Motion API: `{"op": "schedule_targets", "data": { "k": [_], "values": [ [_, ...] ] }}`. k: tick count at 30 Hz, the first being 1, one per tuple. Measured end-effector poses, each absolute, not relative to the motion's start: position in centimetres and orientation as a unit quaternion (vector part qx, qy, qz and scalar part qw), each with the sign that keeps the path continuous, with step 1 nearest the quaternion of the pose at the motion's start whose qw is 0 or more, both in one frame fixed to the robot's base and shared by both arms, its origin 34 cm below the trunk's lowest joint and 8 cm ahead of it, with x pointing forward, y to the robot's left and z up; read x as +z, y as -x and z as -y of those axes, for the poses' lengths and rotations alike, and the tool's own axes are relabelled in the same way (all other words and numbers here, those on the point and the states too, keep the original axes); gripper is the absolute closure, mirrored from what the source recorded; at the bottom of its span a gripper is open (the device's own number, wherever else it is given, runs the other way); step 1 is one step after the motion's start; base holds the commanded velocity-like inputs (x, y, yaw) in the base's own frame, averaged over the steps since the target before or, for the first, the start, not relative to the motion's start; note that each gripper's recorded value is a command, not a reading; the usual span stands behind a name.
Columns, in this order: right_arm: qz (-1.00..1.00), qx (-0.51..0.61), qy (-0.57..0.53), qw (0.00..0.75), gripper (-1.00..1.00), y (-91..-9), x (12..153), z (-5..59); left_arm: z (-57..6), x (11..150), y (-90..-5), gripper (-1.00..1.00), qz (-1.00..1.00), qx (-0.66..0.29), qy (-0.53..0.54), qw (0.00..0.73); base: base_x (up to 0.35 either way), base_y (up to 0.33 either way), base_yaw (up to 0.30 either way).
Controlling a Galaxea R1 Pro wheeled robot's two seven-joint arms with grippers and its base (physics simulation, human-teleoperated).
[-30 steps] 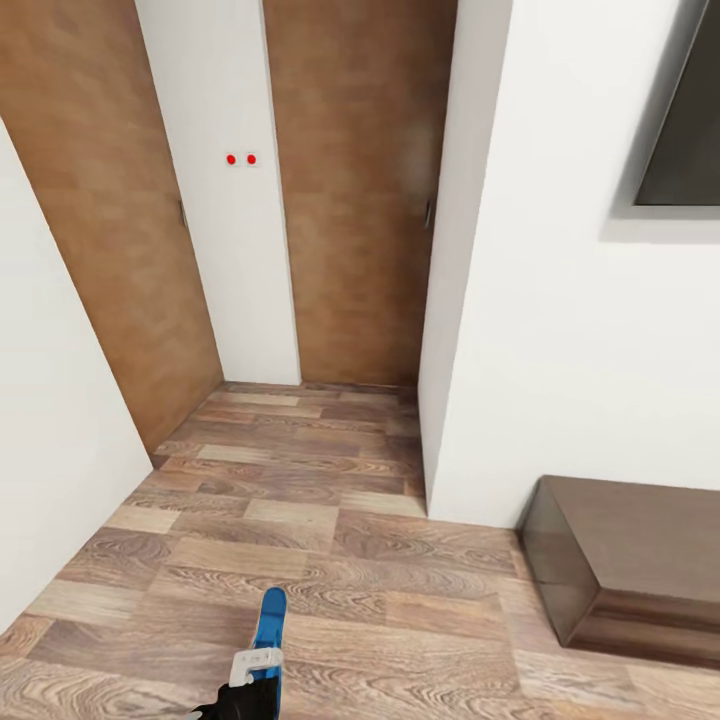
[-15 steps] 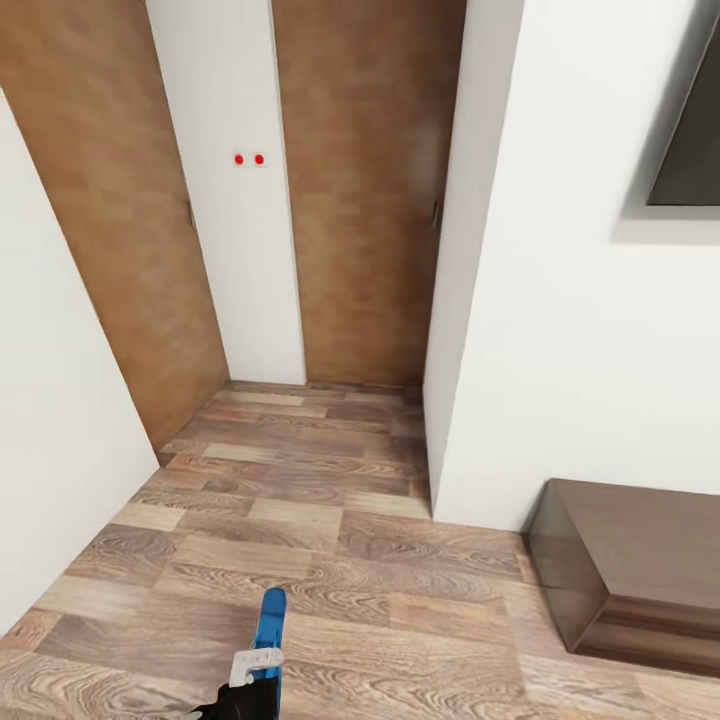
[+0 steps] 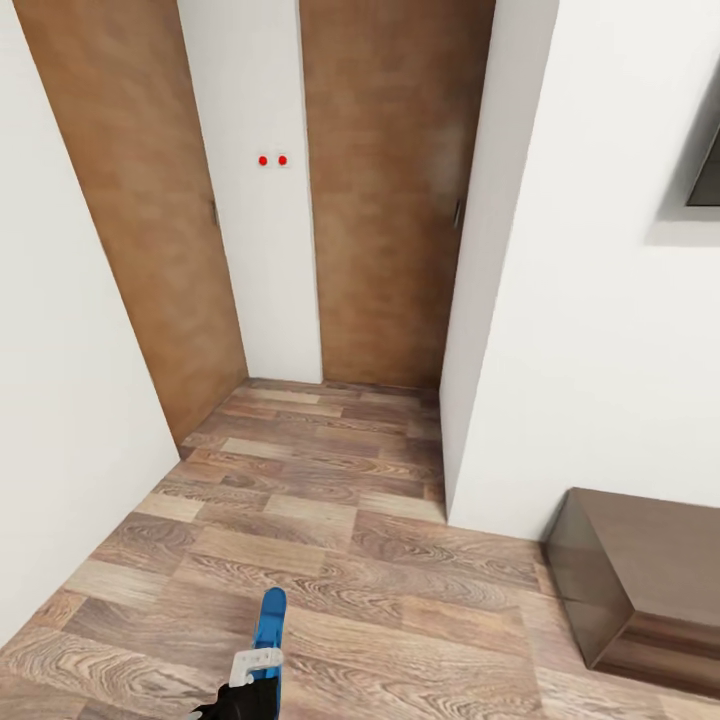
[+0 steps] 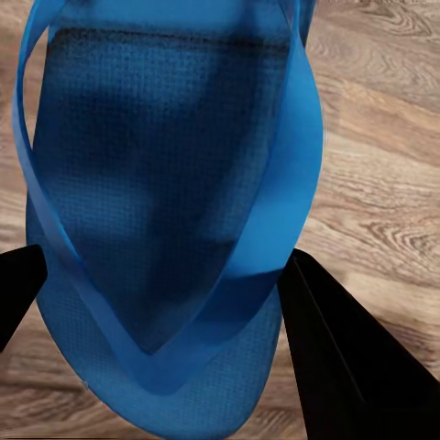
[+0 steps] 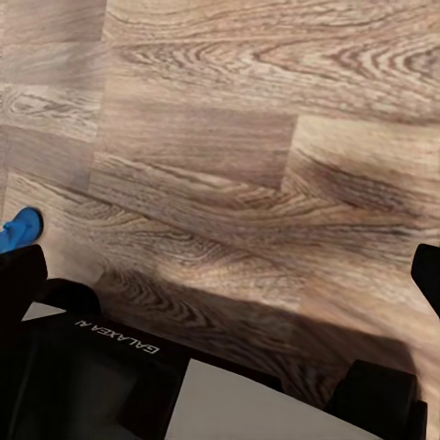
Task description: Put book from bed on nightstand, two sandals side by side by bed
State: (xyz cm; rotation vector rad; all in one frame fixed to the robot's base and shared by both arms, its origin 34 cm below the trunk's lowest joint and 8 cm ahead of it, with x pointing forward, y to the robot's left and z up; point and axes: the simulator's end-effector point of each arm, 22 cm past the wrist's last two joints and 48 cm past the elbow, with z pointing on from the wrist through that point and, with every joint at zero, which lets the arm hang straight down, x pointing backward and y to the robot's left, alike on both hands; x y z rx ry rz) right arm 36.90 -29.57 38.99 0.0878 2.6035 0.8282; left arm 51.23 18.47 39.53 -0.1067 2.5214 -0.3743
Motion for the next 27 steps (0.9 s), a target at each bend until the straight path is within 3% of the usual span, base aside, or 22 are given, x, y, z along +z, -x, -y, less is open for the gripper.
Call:
{"op": "schedule_targets", "data": {
  "k": [27],
  "values": [
    [-0.935,0.295,-0.035,0.196,-1.00,-36.49,38.62,29.73,-18.47,38.97,-50.81,1.00,-0.948,-0.140,0.041,0.284,0.000,0.000,0.265]
  ]
}}
